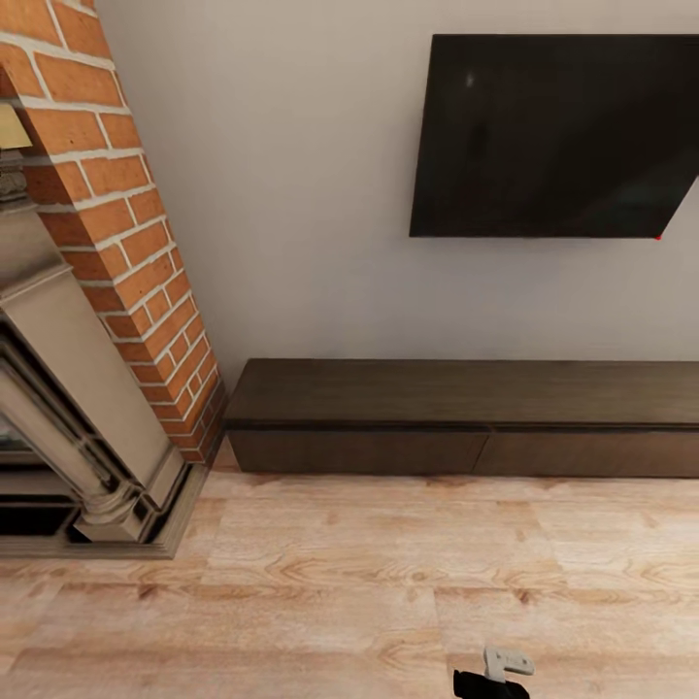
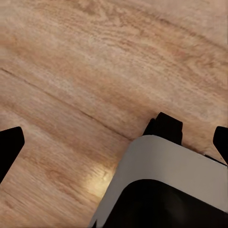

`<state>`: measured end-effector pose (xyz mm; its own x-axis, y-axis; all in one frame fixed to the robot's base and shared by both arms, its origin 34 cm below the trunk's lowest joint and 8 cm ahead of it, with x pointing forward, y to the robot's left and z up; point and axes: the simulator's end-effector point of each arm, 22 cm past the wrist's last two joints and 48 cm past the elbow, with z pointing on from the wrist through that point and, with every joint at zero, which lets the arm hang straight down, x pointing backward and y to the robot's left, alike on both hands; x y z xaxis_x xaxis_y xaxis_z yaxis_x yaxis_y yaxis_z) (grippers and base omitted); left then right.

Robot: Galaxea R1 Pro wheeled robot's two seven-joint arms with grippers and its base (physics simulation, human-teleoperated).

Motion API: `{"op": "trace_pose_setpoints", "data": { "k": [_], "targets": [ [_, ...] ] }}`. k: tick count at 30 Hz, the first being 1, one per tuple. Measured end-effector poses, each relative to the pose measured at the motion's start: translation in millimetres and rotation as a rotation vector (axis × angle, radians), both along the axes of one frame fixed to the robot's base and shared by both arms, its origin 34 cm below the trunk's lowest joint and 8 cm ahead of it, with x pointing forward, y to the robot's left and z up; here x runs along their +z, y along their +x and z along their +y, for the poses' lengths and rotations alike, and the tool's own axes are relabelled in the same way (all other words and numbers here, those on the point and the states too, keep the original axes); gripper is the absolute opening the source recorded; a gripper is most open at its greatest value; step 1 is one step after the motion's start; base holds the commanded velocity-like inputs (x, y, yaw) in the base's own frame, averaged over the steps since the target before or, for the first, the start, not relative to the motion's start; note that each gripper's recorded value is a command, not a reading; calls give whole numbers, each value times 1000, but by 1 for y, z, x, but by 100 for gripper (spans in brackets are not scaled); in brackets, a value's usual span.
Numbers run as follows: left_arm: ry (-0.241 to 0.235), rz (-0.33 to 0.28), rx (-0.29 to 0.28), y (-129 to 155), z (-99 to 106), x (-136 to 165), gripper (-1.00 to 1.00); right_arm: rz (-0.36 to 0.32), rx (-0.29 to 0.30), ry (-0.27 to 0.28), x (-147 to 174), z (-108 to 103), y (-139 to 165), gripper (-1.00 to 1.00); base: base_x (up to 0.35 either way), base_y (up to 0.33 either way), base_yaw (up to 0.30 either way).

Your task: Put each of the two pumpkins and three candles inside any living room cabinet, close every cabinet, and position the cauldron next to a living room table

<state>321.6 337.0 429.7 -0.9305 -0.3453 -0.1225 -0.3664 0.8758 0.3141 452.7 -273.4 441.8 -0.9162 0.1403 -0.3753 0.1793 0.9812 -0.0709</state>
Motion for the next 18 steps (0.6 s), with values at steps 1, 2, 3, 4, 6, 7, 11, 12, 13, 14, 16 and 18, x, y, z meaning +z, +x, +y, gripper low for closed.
{"op": "trace_pose_setpoints", "data": {
  "k": [1,2,3,4,6,7,11,12,13,14,16,18],
  "targets": [
    [0,8,0,-6,0,1,100,1,1,0,2,0,-1,100,0,0,0],
    [1,10,0,-8,0,3,100,1,1,1,3,1,-1,100,0,0,0],
    [1,14,0,-11,0,4,100,1,1,1,5,1,-1,100,0,0,0],
    [1,17,0,-13,0,6,100,2,2,2,6,2,-1,100,0,0,0],
    [1,21,0,-16,0,9,100,3,1,3,10,2,-2,100,0,0,0],
    [1,22,0,-17,0,11,100,3,0,2,11,2,-2,100,0,0,0],
    [2,42,1,-31,1,17,100,4,-1,2,18,2,-2,100,0,0,0],
    [2,48,1,-36,1,18,100,4,-1,3,19,2,-2,100,0,0,0],
    [2,52,0,-39,1,20,100,4,-1,3,21,2,-2,100,0,0,0],
    [3,54,0,-41,1,21,100,4,-1,3,23,2,-2,100,0,0,0],
    [4,52,-1,-42,1,25,100,5,-1,3,26,2,-2,100,0,0,0],
    [2,49,-1,-43,-2,27,100,4,-1,2,29,2,-2,100,0,0,0]
  ]
}}
